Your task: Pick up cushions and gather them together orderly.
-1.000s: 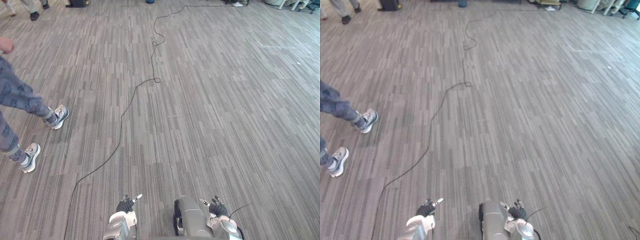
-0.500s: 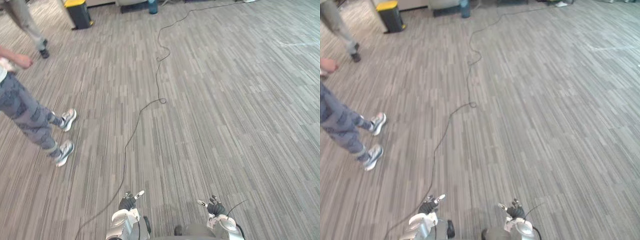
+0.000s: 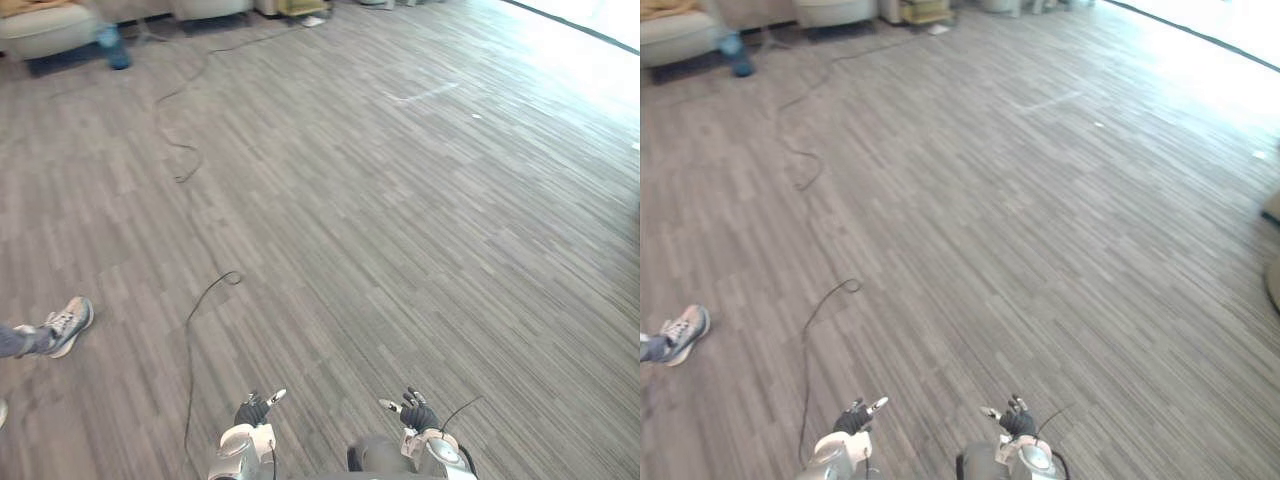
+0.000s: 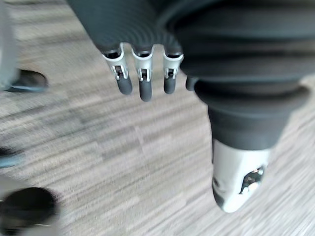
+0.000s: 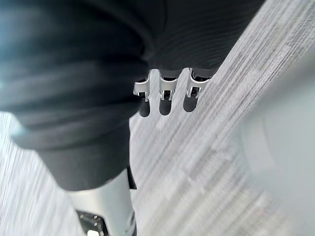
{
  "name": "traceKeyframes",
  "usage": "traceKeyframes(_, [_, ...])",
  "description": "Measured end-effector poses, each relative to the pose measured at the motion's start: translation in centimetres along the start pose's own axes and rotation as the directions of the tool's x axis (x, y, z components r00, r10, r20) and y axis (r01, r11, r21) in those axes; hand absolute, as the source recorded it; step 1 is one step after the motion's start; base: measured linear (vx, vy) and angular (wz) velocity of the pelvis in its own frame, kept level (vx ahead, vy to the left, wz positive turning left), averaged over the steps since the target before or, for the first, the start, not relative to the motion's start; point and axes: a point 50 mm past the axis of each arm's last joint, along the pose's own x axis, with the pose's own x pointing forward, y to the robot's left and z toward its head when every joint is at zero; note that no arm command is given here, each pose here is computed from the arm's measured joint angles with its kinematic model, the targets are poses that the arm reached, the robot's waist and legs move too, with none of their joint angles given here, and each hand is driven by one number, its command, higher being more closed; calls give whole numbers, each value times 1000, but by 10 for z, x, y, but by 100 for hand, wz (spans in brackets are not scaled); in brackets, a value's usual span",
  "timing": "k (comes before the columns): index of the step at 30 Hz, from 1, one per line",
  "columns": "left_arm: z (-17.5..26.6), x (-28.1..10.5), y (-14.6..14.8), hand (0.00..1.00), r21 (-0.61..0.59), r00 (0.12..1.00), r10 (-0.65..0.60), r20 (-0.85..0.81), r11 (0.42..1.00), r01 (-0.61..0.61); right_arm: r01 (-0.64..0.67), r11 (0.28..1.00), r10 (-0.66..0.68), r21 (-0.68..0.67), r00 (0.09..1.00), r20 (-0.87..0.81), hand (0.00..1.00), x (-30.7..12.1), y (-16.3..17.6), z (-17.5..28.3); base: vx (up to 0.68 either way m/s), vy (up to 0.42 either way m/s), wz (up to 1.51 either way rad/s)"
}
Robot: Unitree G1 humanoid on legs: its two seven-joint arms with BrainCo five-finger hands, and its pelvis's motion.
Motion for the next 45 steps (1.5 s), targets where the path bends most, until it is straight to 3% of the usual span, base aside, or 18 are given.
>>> traceKeyframes(7, [31,8,-29,0,43,993,-94,71,995,91,88,996,-88,27,996,7,0,4,-27,9,639,-115,24])
traceKeyframes(13, [8,1,-5,0,-34,999,-18,32,999,19,-2,999,1,-40,1000,-8,0,5,-1,5,681,-129,-100])
traceKeyframes(17, [14,-3,-1,0,-48,996,-10,93,999,14,-20,999,19,-45,1000,-3,0,6,5,8,619,188,-153])
traceKeyframes(21, [12,-4,-3,0,-27,995,-21,99,999,24,41,998,-44,-53,997,-64,0,4,-17,-5,935,380,-106])
traceKeyframes(26, [16,-2,16,0,9,995,16,100,1000,-17,46,999,-47,-4,991,-125,0,-3,-12,-25,780,325,-12])
traceKeyframes(29, [-1,-3,10,0,53,1000,-7,23,999,6,20,999,-25,-48,994,-105,0,-4,-15,-25,628,236,-20])
traceKeyframes(31, [-9,-3,-11,0,59,998,-60,-21,996,61,42,997,-44,-63,998,-36,0,0,-27,-5,605,184,-11])
traceKeyframes(40, [0,1,-28,0,122,993,-120,-14,985,121,141,990,-140,31,989,-39,0,0,-50,-2,756,-63,51])
traceKeyframes(45, [-12,-4,-8,0,25,998,-54,-22,998,55,148,989,-148,5,988,-32,0,-5,-60,-4,555,-171,0])
